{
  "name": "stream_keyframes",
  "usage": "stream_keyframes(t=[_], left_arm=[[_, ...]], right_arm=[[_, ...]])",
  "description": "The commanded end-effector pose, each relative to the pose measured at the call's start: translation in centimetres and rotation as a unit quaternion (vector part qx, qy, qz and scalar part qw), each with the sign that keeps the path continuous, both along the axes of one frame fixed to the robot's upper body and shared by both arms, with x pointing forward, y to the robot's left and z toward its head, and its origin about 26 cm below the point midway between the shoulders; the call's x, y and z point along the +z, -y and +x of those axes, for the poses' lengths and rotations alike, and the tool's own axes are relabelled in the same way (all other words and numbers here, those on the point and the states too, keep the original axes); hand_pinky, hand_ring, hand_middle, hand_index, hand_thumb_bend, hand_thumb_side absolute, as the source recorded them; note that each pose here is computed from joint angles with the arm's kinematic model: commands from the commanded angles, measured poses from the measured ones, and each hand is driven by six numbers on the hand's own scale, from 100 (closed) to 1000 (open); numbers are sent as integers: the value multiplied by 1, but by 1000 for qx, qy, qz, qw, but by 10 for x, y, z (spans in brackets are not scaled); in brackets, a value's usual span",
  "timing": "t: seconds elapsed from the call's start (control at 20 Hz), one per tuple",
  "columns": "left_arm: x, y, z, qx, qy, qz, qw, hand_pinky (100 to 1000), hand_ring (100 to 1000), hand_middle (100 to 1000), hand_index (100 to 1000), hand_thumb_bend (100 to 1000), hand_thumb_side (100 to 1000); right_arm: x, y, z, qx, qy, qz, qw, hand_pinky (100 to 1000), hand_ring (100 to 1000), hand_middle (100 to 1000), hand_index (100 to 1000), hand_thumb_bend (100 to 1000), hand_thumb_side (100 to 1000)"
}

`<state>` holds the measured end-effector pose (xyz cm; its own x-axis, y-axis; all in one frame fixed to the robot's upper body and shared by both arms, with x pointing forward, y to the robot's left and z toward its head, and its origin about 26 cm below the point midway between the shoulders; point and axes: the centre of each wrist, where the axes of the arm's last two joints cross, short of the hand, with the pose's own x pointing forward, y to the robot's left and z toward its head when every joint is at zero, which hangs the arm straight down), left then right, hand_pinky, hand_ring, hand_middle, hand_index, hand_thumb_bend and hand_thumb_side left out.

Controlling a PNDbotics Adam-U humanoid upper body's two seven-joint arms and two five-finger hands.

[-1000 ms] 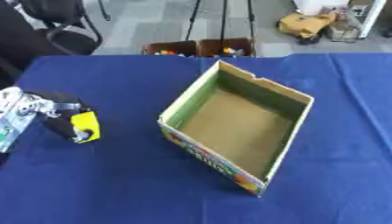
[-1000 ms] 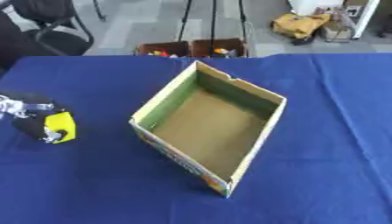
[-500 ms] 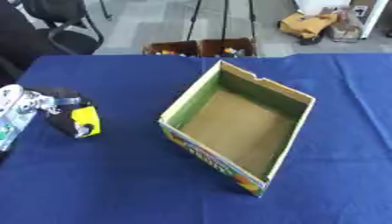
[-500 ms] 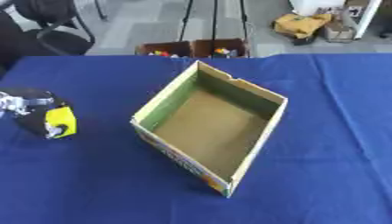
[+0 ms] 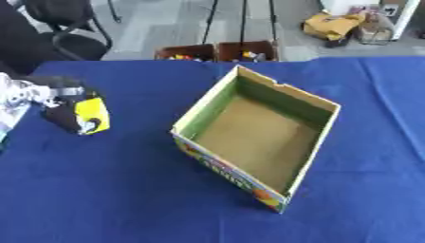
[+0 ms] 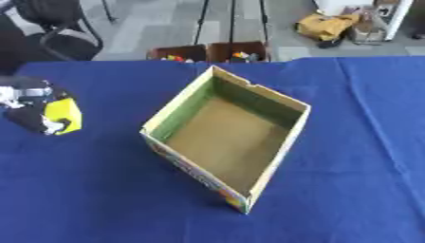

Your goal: Pick up objects on the table and place them in the box.

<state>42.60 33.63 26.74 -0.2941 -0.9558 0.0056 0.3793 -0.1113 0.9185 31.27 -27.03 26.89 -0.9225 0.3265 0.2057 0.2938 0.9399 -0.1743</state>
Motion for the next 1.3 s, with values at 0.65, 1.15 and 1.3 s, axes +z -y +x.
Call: stream_keyframes(t=[0.65, 1.15, 1.3], left_arm=[[99, 84, -24, -142, 100, -14, 985, 204, 328, 507, 649, 100, 429], [108, 151, -20, -223, 108, -40, 968, 196, 320, 498, 647, 100, 430], [105, 168, -17, -234, 103, -44, 966, 194, 318, 497, 648, 100, 429]], right_arm=[[3, -3, -3, 12, 4, -2, 1000, 771, 765, 654, 788, 100, 522], [3, -9, -3, 28, 4, -3, 1000, 771, 765, 655, 789, 100, 515], [5, -11, -2, 34, 7, -1, 999, 771, 765, 656, 789, 100, 512]])
